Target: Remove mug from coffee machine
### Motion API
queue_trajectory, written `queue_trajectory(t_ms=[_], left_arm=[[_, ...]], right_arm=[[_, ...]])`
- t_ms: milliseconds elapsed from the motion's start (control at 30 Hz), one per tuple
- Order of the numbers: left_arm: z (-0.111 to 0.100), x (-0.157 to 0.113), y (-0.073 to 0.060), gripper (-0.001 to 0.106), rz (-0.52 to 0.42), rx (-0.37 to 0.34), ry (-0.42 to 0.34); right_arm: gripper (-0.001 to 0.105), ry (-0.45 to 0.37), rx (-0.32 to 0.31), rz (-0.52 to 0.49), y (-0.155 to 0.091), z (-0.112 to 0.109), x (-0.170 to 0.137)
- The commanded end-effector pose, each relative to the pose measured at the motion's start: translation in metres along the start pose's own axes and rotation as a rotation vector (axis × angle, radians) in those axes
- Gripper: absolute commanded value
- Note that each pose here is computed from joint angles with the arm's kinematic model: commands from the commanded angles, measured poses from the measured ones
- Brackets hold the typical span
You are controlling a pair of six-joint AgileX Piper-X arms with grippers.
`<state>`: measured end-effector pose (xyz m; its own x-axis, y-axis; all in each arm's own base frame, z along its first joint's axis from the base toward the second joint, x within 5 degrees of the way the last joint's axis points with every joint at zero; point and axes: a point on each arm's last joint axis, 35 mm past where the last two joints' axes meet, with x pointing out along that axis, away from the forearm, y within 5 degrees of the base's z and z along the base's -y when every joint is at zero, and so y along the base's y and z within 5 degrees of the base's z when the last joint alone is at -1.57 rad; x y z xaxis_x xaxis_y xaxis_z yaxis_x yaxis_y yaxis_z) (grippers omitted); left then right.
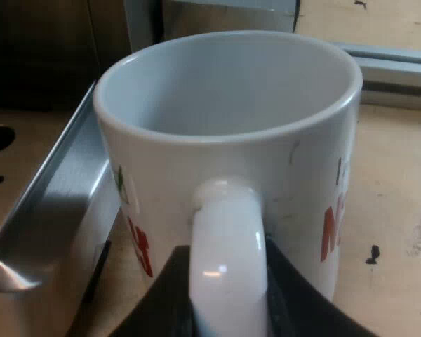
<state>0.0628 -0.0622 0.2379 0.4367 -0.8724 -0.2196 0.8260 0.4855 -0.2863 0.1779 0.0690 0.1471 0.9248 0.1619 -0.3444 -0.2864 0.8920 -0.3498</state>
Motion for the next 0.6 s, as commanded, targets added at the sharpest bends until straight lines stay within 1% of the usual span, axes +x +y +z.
queue_trajectory(t_ms=[33, 200, 367, 500, 600], left_arm=[[0.002, 0.0, -0.001, 0.086, 0.004, -0.001, -0.014], [0.002, 0.0, -0.001, 0.086, 0.004, -0.001, -0.014], [0.002, 0.0, -0.001, 0.086, 0.004, -0.001, -0.014], [0.002, 0.0, -0.001, 0.086, 0.004, -0.001, -0.014], [0.002, 0.0, -0.001, 0.086, 0.004, -0.001, -0.014]], right_arm=[[0.0, -0.095, 0.013, -0.029, -0.003, 0.011, 0.004], [0.0, -0.075, 0.011, -0.023, 0.001, 0.004, 0.011], [0.0, -0.054, 0.048, -0.025, 0.004, -0.004, 0.018], [0.0, -0.043, 0.066, -0.021, 0.005, -0.006, 0.019], [0.0, -0.041, 0.068, -0.02, 0.005, -0.006, 0.019]])
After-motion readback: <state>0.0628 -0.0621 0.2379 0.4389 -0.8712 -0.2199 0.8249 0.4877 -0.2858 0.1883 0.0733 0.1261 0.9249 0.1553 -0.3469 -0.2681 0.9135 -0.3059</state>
